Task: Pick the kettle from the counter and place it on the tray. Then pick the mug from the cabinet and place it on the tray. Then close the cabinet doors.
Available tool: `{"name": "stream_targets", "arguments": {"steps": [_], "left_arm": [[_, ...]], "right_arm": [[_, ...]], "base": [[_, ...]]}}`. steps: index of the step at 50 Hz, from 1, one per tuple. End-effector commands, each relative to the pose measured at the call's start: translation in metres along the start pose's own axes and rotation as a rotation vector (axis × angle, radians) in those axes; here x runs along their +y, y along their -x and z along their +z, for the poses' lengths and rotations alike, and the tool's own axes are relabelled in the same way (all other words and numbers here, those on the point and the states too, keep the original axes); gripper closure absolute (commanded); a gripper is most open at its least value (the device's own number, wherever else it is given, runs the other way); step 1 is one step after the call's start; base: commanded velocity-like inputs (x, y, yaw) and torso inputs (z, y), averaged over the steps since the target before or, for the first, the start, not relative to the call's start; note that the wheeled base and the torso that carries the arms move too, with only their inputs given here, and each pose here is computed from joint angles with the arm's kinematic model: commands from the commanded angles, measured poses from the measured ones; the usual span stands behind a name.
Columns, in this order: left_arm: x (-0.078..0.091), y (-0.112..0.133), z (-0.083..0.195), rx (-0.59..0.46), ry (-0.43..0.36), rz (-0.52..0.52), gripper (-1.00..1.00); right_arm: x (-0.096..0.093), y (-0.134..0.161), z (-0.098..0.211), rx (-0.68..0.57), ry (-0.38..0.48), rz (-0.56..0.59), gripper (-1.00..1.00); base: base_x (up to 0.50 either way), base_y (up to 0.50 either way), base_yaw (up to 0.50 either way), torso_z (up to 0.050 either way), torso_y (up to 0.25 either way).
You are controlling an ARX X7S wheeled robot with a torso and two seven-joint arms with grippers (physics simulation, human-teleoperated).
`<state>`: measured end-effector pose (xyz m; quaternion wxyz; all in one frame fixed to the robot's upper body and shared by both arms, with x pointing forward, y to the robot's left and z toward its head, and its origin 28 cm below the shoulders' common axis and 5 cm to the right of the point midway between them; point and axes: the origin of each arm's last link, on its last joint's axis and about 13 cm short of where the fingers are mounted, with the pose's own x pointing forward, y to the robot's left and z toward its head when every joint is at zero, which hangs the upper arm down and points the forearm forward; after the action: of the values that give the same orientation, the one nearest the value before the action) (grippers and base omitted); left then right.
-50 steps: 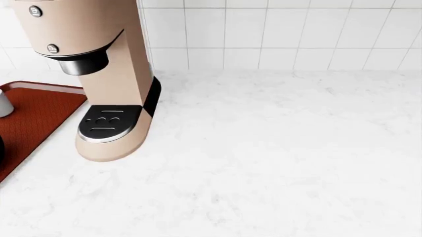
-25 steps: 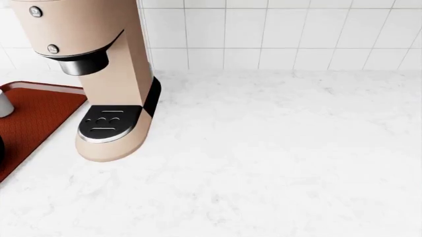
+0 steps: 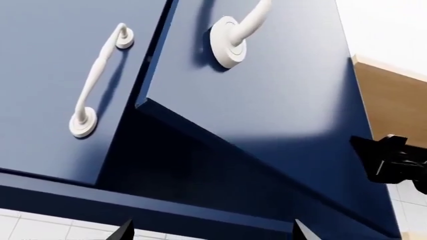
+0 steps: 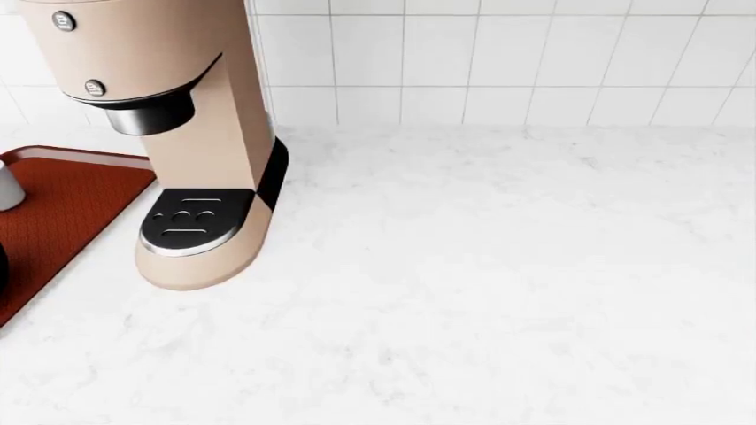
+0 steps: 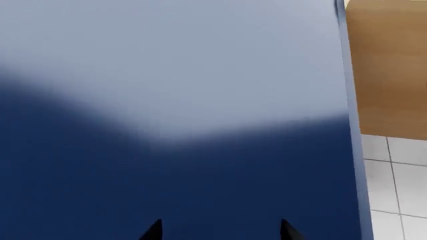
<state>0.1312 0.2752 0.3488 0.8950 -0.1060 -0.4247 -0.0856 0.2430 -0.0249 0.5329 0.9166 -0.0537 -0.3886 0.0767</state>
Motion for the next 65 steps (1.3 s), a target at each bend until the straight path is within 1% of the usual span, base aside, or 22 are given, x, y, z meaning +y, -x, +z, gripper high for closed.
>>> {"name": "stream_targets", "arguments": {"steps": [1, 18, 34, 37, 41, 45, 47, 51, 56, 61, 65], "left_arm": [[0.003, 0.001, 0.0, 0.0, 0.004, 0.009, -1.0], [0.006, 0.003, -0.002, 0.003, 0.01, 0.018, -1.0], [0.008, 0.005, -0.004, 0.007, 0.012, 0.026, -1.0], [0.009, 0.006, -0.005, 0.008, 0.015, 0.029, -1.0], [0.01, 0.006, -0.006, 0.011, 0.015, 0.033, -1.0], [0.011, 0.006, -0.008, 0.014, 0.017, 0.037, -1.0], [0.011, 0.006, -0.009, 0.015, 0.017, 0.04, -1.0], [0.012, 0.006, -0.009, 0.017, 0.018, 0.043, -1.0], [0.011, 0.005, -0.009, 0.017, 0.017, 0.042, -1.0], [0.009, 0.005, -0.007, 0.013, 0.014, 0.037, -1.0], [0.007, 0.004, -0.003, 0.007, 0.009, 0.029, -1.0]], "right_arm": [[0.065, 0.028, -0.069, 0.429, 0.035, 0.51, -1.0], [0.065, 0.022, -0.111, 0.492, 0.246, 0.431, -1.0], [0.059, 0.014, -0.137, 0.6, 0.349, 0.323, -1.0], [0.058, 0.012, -0.138, 0.607, 0.353, 0.308, -1.0], [0.056, 0.009, -0.13, 0.585, 0.279, 0.289, -1.0], [0.048, -0.001, -0.104, 0.51, 0.14, 0.244, -1.0], [0.041, -0.006, -0.089, 0.464, 0.073, 0.21, -1.0], [0.028, -0.011, -0.062, 0.396, -0.031, 0.169, -1.0], [0.019, -0.004, -0.033, 0.334, -0.086, 0.178, -1.0], [0.012, 0.014, -0.004, 0.248, -0.107, 0.202, -1.0], [0.002, 0.035, 0.015, 0.183, -0.125, 0.2, -1.0]], "base": [[0.0, 0.0, 0.01, 0.0, 0.0], [0.0, 0.0, 0.0, 0.0, 0.0], [0.0, 0.0, 0.0, 0.0, 0.0], [0.01, 0.0, 0.0, 0.0, 0.0], [0.0, 0.0, 0.0, 0.0, 0.0], [0.01, 0.0, 0.0, 0.0, 0.0], [0.01, 0.0, 0.01, 0.0, 0.0], [0.01, 0.0, 0.01, 0.0, 0.0], [0.0, 0.0, 0.0, 0.0, 0.0], [0.0, 0.0, 0.0, 0.0, 0.0], [0.0, 0.0, 0.0, 0.0, 0.0]]}}
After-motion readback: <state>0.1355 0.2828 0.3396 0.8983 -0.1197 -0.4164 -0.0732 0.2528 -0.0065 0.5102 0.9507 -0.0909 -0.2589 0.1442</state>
